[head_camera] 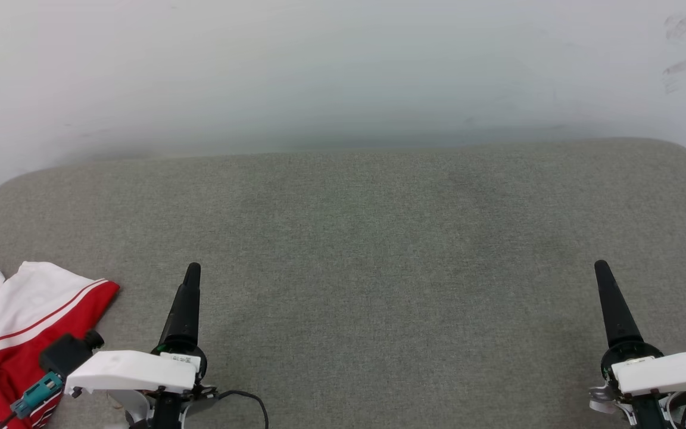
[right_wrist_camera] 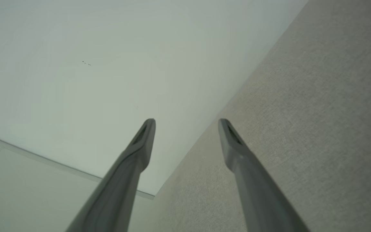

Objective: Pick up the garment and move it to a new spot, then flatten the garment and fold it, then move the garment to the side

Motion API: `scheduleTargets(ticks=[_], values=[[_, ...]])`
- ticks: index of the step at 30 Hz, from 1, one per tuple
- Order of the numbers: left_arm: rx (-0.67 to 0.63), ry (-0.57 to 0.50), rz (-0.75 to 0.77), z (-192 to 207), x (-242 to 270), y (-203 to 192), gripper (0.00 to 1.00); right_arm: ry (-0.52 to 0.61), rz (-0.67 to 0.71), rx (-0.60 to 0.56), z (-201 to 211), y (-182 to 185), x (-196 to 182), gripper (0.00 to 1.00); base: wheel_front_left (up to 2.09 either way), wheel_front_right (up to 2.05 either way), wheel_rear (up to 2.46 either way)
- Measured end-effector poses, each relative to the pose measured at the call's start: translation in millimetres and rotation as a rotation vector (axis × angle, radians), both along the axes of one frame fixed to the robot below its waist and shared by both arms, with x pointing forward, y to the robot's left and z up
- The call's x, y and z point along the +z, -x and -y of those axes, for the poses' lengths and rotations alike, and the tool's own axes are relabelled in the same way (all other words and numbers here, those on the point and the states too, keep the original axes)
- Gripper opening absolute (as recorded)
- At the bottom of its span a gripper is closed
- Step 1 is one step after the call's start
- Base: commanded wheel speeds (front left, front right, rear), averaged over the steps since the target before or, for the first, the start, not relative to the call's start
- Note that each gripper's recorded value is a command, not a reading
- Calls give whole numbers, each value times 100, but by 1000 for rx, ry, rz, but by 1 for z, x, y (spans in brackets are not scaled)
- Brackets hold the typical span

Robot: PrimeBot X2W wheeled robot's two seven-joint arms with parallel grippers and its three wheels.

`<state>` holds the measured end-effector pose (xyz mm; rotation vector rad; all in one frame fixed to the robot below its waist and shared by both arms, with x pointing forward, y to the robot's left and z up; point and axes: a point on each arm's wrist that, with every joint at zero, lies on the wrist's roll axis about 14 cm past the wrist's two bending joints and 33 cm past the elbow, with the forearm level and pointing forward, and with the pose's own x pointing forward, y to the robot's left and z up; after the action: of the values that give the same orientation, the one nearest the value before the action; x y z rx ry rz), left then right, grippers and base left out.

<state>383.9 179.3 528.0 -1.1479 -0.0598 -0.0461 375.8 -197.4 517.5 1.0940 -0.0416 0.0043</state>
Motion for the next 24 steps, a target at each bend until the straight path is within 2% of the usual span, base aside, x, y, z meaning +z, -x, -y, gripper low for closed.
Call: scheduleTargets(ticks=[15, 24], values=[[-11, -396, 39, 6, 6, 0, 100, 353, 15, 25, -6, 3, 11, 100, 0, 0, 0], [-3, -555, 63, 7, 8, 2, 100, 518, 16, 40, -10, 5, 12, 100, 0, 0, 0]])
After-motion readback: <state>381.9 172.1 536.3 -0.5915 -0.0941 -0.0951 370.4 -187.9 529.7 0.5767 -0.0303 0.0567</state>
